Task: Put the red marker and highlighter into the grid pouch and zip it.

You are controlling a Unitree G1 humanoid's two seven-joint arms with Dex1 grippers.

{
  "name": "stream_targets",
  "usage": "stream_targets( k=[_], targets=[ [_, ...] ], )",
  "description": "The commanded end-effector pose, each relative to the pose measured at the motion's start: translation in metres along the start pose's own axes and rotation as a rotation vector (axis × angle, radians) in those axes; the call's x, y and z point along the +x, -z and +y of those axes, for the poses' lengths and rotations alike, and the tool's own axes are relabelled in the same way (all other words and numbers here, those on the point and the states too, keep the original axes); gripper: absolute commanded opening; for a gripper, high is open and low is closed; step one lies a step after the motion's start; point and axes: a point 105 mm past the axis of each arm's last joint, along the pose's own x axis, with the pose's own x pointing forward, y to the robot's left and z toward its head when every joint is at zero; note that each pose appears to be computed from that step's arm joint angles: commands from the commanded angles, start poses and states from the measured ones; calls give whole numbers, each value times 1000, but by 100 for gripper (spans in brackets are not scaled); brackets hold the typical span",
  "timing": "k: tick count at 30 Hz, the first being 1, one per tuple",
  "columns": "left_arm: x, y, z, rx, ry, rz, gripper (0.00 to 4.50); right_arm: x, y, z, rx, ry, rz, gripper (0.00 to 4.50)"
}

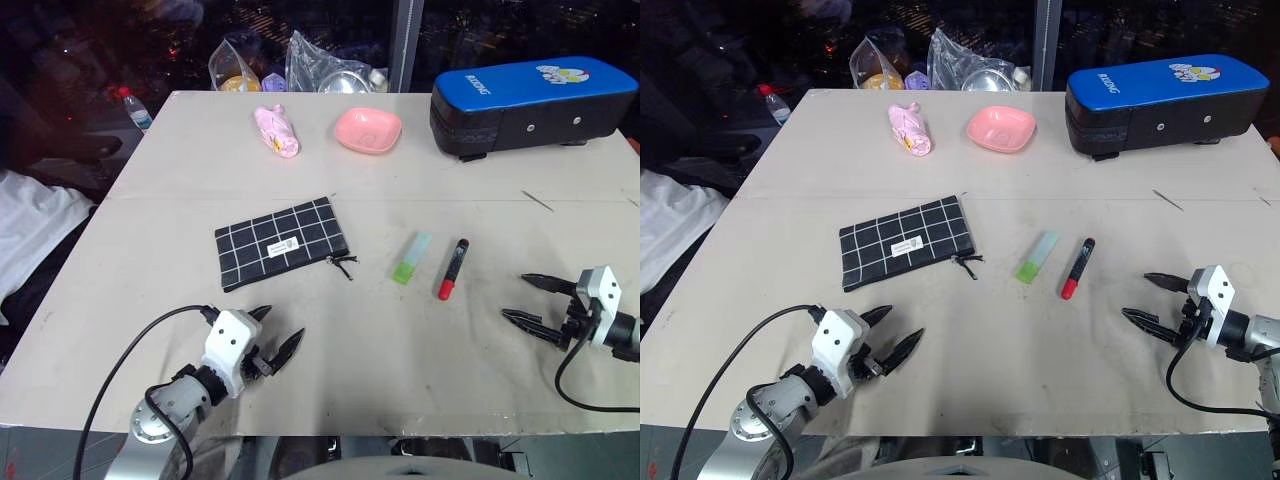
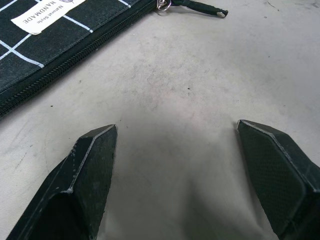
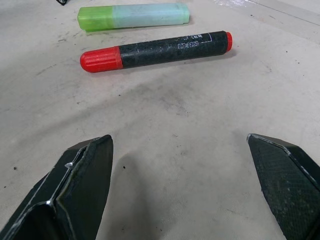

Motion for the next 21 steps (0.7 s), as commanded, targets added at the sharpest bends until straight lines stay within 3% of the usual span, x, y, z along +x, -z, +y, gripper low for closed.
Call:
stream_targets(
  k=[1,15,21],
  targets=[
    [3,-11,-4,14,24,-39,390,-9,-12,-4,-37,25,-22,433],
    [13,-13,6,32,59,-69,390,-5,-11,5,-39,46,-62,433],
    [2,-25,21,44,58,-108,390,17,-38,33,-56,-62,-156,433]
  ],
)
